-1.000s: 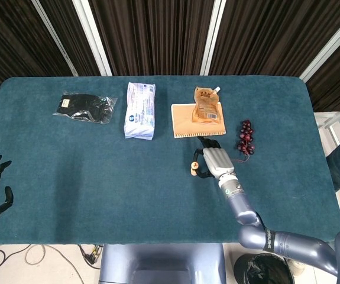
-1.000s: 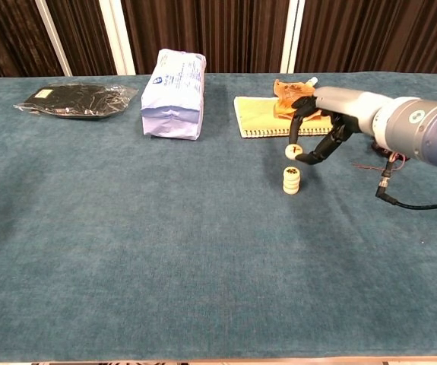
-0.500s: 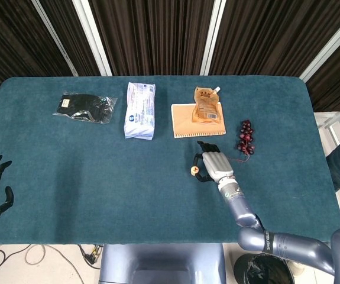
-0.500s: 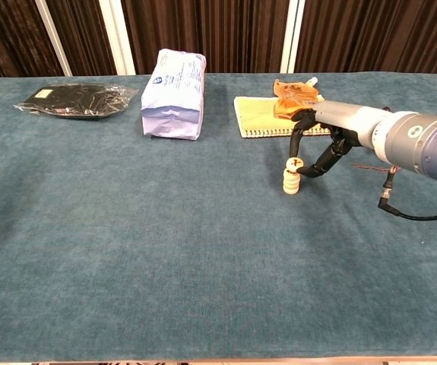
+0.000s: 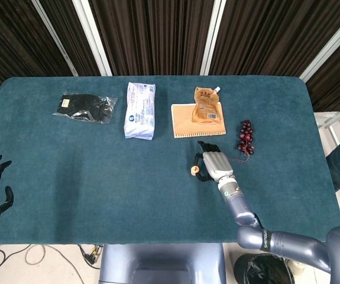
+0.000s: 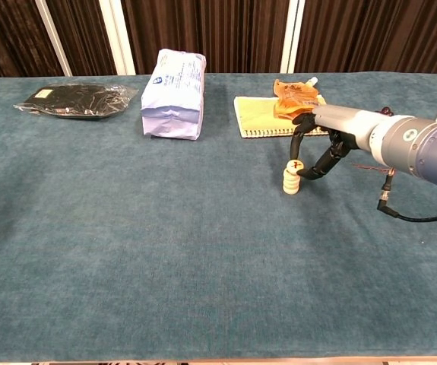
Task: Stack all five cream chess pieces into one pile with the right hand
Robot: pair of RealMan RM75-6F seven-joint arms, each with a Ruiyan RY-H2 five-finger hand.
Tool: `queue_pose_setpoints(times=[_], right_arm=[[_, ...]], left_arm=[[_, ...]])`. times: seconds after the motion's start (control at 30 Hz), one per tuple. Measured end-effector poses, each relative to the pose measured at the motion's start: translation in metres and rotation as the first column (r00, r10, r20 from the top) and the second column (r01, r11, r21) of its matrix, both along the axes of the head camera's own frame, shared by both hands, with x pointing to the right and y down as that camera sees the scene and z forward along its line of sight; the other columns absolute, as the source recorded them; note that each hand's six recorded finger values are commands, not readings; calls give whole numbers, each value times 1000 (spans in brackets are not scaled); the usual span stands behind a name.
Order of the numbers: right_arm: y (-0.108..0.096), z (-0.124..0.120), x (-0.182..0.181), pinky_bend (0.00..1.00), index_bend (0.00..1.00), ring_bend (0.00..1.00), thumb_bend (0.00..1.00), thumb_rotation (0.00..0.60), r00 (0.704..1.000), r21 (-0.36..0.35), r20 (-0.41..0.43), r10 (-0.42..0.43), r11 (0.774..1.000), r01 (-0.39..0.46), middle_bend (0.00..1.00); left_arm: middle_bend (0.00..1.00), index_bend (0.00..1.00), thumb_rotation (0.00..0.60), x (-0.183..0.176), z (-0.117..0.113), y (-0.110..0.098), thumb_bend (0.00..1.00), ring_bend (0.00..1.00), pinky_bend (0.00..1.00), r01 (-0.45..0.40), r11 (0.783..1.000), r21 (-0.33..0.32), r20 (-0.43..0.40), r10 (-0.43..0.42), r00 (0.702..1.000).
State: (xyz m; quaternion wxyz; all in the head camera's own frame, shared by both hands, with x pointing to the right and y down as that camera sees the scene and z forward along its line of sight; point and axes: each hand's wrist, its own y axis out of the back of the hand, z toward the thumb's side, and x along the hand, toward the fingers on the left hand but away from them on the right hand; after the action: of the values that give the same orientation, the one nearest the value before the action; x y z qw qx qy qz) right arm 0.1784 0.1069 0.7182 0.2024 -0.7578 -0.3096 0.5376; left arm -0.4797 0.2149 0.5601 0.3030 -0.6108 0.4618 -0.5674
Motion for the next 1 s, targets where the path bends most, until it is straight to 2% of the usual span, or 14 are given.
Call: queue_pose_setpoints(times=[0.33,1.0], right_arm=[[0,4,-1,0,558,0,406,600,1000,-4,-1,1,1000,-1,0],[-2,3,-3,0,427,0,407,600,1000,-2,1,0,1000,0,0]], left_arm=[[0,155,600,0,0,0,624,0,0,-1,1000,2,1,1,1000],[0,156,600,0,0,0,624,0,0,-1,1000,-2,2,1,1000]])
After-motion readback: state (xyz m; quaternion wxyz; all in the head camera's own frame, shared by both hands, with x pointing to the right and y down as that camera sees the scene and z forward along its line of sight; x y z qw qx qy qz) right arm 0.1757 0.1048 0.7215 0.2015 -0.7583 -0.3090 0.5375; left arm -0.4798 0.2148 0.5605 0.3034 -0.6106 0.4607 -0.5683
